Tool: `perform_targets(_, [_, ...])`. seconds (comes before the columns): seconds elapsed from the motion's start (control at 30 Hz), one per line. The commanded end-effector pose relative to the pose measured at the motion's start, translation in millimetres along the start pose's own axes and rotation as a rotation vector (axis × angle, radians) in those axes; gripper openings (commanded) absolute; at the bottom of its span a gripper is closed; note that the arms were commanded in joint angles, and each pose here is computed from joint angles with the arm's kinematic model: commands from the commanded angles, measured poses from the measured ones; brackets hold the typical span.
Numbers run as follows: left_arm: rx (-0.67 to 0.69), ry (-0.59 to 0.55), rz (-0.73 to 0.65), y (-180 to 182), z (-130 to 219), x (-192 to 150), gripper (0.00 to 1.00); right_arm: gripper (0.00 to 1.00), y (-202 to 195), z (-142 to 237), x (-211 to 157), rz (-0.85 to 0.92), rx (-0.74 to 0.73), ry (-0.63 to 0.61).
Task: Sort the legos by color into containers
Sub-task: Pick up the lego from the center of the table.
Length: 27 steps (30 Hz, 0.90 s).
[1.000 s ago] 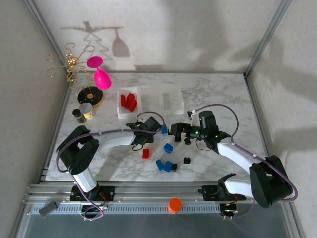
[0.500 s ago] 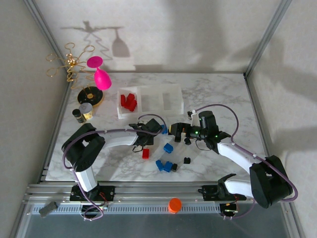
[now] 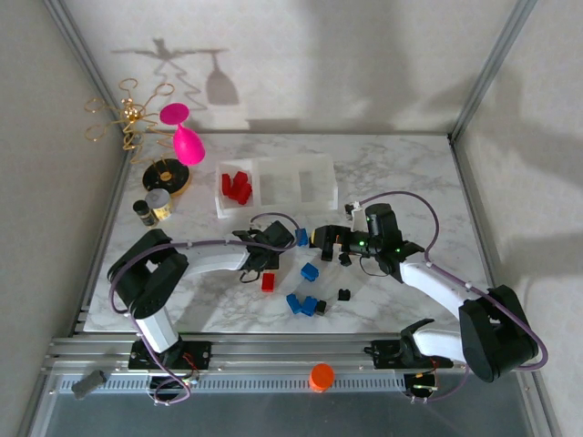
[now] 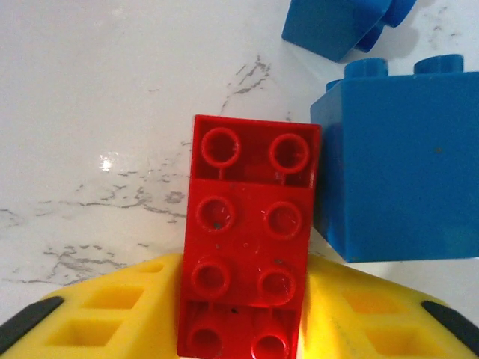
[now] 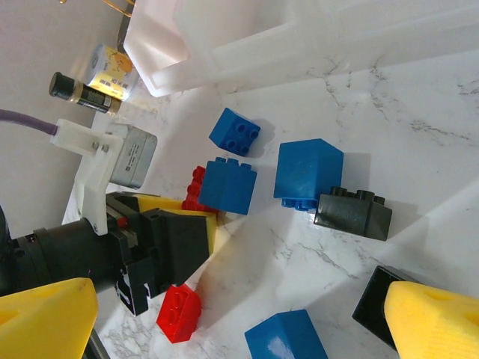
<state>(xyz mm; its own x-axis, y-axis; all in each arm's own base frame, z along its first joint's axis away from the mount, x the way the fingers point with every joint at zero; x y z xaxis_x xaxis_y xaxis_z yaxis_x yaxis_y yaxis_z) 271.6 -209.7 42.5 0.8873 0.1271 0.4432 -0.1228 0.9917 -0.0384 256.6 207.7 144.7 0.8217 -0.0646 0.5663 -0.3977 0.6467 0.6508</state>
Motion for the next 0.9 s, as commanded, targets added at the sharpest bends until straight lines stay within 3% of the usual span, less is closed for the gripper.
perform_targets(0.0, [0.016, 0.033, -0.01, 12, 0, -5, 0.37, 0.99, 3, -1, 5, 0.012, 0.001, -0.018])
perform_targets(0.23, [0.012, 0.016, -0.006, 15, 8, 1, 0.31, 0.99, 7, 0, 8, 0.025, 0.015, -0.02])
perform_targets(0.43, [0.028, -0.06, 0.045, 31, 36, 26, 0.31, 0.99, 20, -3, 13, 0.073, 0.046, -0.021])
perform_targets(0.67, [0.06, -0.205, 0.12, 51, 64, 99, 0.31, 0.99, 35, -13, 26, 0.084, 0.08, -0.04])
perform_targets(0.87, [0.091, -0.287, 0.18, 57, 53, 172, 0.32, 0.99, 41, -19, 41, 0.083, 0.088, -0.063])
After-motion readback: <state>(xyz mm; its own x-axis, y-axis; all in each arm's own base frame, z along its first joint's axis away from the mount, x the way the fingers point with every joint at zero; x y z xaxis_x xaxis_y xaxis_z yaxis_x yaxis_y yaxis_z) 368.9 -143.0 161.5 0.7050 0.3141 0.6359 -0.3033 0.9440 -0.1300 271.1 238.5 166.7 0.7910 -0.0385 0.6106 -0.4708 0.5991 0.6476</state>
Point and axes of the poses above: each hand's point on the last joint's axis, 136 mm out from that joint toward the fingers, its own z axis back along the fingers, its own y axis along the line the jaws close on, x = y × z, the point moved 3 cm from there along z, back along the fingers, and after that the axes turned 4 degrees about z, right-handed, at the moved point
